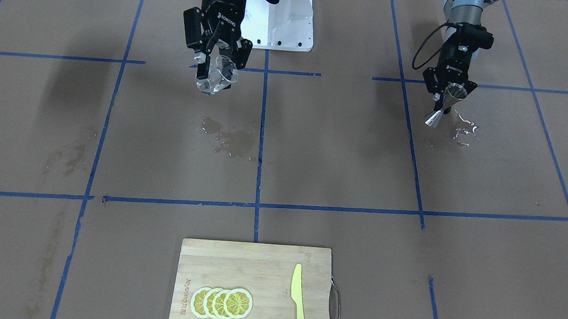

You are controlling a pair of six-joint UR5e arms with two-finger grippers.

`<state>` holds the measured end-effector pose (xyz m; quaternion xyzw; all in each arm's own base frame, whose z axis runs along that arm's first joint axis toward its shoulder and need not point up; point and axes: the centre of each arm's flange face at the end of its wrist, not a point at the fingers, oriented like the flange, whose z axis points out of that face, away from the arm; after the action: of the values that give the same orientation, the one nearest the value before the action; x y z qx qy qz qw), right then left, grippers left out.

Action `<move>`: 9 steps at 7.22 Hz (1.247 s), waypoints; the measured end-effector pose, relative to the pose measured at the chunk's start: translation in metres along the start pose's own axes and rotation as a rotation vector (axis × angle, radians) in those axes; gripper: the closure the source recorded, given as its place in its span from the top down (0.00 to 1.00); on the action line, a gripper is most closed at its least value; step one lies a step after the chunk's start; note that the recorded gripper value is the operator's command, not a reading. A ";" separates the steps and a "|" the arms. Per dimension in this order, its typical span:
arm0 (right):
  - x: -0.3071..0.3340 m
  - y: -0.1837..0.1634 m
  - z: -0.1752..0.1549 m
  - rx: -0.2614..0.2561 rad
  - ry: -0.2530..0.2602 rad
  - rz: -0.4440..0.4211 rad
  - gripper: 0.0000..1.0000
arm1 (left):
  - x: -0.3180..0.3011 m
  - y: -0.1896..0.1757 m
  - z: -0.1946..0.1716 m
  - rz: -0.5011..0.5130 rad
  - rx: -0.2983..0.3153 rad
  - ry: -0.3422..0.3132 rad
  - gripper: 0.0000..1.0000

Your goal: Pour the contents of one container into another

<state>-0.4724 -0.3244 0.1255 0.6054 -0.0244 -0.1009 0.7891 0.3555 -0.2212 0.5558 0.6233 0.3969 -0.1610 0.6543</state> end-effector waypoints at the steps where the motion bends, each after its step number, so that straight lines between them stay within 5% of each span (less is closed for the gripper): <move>1: 0.000 0.000 0.000 0.000 0.000 0.000 0.00 | -0.001 0.000 0.000 0.001 0.000 0.000 0.00; 6: 0.000 0.001 0.000 0.000 0.000 -0.001 0.00 | -0.007 0.003 -0.001 0.034 -0.012 0.008 0.00; 9: 0.000 0.004 0.001 -0.002 0.001 -0.005 0.00 | -0.007 0.006 -0.001 0.049 -0.056 0.078 0.00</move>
<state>-0.4721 -0.3243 0.1293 0.6046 -0.0221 -0.1027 0.7896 0.3552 -0.2213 0.5647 0.6201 0.4109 -0.1093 0.6593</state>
